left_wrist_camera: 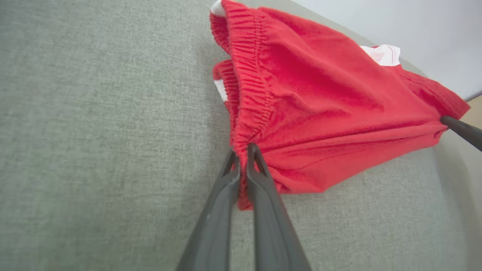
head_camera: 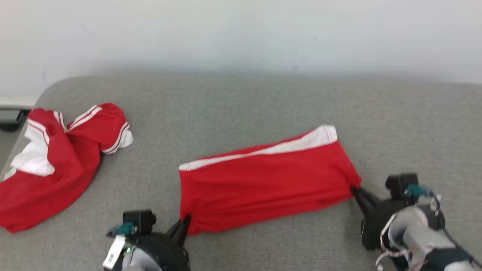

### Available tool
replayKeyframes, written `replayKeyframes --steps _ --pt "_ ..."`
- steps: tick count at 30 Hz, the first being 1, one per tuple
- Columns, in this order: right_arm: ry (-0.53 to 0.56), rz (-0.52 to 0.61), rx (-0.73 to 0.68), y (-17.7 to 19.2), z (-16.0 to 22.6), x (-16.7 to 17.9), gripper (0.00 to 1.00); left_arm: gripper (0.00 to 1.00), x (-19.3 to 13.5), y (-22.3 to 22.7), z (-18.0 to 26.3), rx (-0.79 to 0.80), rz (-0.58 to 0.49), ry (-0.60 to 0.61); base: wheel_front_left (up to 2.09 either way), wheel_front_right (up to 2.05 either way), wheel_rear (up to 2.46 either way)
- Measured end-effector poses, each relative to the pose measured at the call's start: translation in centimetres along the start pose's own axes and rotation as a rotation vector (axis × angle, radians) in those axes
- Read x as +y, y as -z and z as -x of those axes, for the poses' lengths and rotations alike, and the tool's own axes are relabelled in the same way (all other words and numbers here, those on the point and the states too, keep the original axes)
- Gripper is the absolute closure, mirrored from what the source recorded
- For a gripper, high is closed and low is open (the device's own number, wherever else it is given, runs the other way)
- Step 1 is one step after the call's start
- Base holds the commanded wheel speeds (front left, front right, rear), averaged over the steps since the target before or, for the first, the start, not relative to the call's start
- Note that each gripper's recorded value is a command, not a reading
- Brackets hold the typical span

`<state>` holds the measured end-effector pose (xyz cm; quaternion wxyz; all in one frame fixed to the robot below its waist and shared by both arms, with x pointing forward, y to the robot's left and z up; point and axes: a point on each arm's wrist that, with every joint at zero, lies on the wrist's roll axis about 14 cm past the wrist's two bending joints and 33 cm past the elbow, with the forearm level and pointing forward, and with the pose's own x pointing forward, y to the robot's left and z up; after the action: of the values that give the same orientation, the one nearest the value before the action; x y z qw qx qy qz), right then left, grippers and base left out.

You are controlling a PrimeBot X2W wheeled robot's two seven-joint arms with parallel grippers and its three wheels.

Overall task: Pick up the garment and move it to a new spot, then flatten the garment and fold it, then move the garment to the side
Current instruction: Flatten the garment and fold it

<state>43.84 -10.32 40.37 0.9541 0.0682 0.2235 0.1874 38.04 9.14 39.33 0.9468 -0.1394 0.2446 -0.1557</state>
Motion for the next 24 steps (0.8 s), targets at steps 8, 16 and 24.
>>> replayKeyframes --steps 8,16,24 --pt "0.075 -0.090 0.004 3.7 4.9 -1.4 1.00 1.00 -2.3 2.4 1.4 0.019 -0.022 0.063 0.00 0.00 0.00" --pt "0.174 -0.145 -0.019 5.5 9.0 -4.2 1.00 1.00 -6.2 2.4 0.9 0.017 -0.059 0.174 0.00 0.00 0.00" --pt "0.206 -0.177 -0.041 5.7 10.2 -4.9 1.00 1.00 -7.2 2.9 0.8 0.048 -0.087 0.198 0.00 0.00 0.00"
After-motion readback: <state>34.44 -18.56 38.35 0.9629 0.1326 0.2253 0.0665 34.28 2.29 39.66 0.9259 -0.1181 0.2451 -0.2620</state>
